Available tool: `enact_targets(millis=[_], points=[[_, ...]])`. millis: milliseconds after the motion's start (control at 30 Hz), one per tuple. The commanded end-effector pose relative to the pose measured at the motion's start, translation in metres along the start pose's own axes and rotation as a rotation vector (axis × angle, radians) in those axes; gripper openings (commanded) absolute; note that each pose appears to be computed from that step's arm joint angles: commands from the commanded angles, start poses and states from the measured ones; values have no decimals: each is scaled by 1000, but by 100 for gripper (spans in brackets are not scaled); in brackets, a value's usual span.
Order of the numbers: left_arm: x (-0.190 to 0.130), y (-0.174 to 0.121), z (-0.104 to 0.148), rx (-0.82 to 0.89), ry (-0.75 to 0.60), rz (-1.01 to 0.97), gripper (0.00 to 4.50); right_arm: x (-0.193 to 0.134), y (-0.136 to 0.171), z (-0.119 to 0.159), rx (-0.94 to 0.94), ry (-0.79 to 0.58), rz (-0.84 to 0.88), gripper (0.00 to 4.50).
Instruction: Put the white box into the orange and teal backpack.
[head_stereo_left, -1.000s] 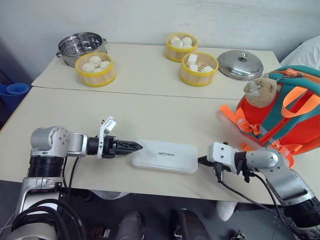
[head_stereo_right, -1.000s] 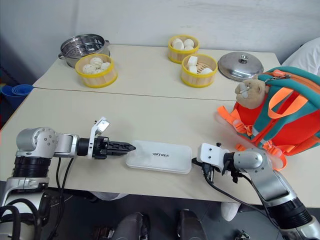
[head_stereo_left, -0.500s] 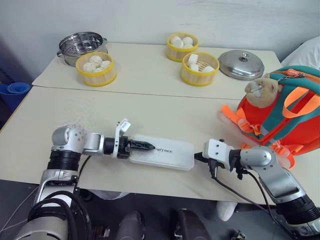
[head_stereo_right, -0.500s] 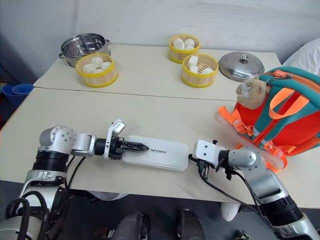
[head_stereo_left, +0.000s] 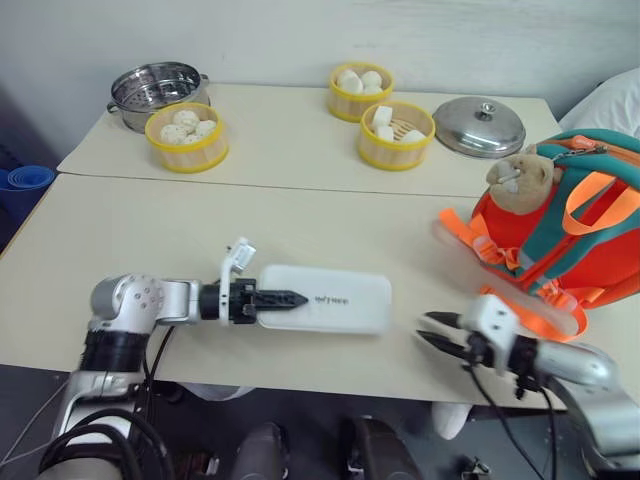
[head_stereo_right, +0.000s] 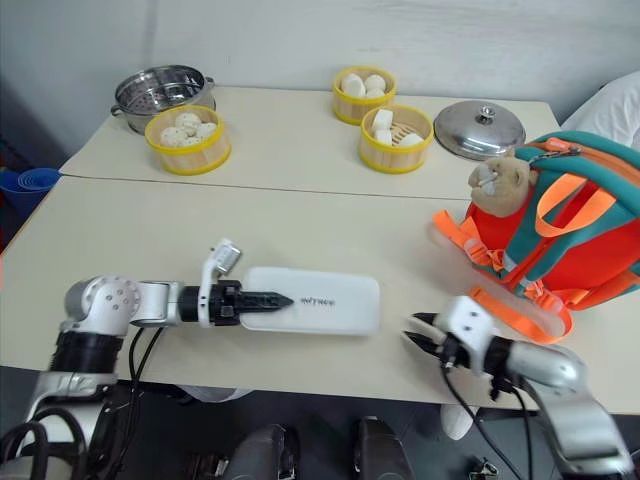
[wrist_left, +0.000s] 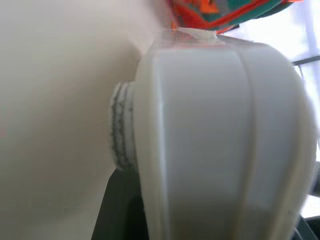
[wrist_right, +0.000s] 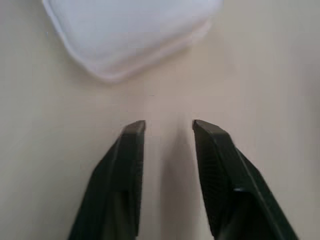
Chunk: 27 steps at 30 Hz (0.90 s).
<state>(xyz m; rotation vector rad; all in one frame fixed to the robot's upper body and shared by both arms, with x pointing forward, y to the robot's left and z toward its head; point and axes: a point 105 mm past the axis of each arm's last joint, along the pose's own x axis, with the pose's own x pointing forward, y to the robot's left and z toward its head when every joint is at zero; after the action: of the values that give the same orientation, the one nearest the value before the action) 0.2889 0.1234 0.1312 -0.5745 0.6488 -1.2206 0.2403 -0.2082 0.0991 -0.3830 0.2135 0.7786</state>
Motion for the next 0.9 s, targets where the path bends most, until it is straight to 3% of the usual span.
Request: enact_targets(millis=[33,200,333,567,767,900], points=[[-10,-21,10,324,-50,-114,122,-37,-13,20,52,-140,-175,288],[-14,-15,8,492,-53,-108,122,-88,-28,9,142,-183,-434,448],[-18,-18,0,546,-18,-143,122,-110,-46,19,145,-242,-560,448],[-22,-21,-4,542,2,-163,122,-87,-90,43,129,-344,-616,448],[-37,-28,3,445,-57,-123,122,-25,-99,75,196,-483,-338,448],[-51,-31,4,425,-107,-85,122,13,-109,86,164,-506,-256,352]])
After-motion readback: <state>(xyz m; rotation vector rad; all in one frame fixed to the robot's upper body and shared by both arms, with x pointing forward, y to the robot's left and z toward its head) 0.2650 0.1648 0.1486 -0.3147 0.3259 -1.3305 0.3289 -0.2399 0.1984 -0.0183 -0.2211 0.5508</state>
